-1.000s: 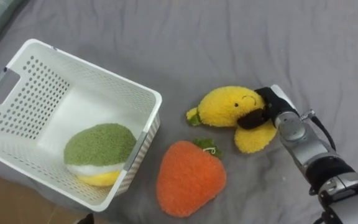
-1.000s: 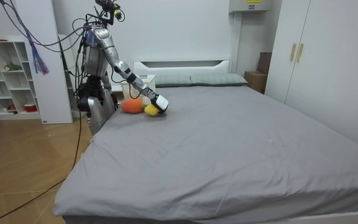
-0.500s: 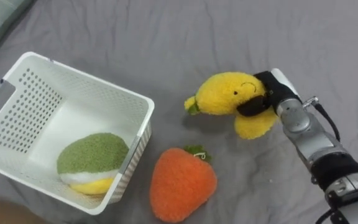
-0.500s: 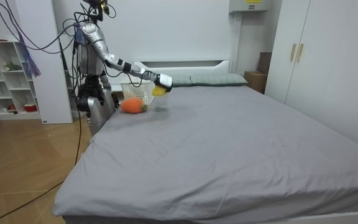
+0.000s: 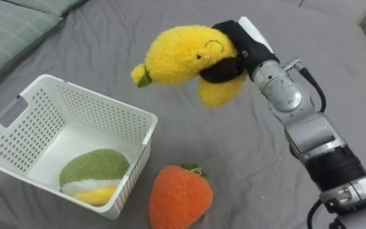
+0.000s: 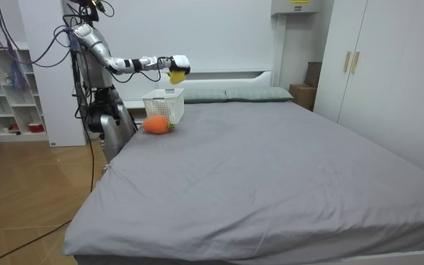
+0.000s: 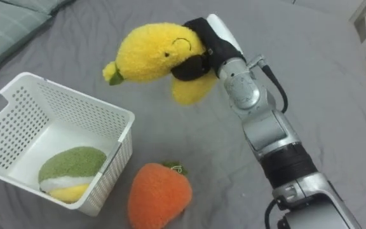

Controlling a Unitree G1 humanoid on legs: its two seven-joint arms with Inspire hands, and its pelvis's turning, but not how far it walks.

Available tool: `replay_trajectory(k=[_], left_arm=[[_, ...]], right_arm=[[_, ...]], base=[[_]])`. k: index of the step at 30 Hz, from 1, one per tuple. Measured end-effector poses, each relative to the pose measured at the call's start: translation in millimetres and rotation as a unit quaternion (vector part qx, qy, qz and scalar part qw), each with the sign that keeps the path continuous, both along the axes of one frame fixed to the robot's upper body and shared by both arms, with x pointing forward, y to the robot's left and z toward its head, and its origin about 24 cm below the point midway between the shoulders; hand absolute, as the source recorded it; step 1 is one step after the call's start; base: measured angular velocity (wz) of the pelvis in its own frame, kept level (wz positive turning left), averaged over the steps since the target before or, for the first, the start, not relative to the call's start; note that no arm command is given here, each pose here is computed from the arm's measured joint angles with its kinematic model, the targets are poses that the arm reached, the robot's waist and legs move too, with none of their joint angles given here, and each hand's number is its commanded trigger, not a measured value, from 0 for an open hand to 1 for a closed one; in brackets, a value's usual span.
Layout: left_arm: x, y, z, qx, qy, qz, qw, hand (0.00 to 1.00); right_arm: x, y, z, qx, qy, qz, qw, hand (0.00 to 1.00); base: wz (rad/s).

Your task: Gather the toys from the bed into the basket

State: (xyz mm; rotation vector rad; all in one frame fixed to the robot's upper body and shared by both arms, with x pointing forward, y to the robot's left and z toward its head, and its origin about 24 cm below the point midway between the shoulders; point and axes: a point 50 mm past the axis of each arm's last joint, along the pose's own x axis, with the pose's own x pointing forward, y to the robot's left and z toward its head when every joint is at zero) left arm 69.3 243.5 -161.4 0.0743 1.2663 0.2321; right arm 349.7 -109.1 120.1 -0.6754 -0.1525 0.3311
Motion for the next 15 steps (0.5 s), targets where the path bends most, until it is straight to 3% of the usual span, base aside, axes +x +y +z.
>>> replay_trajectory(k=[15], left_arm=[[1.2, -4.1, -0.9, 0.010, 0.002, 0.013, 1.000, 0.00]], right_arm=[[-12.1, 38.3, 24.1, 0.013, -0.033, 0.059, 0.998, 1.00]], base=[[0.06]])
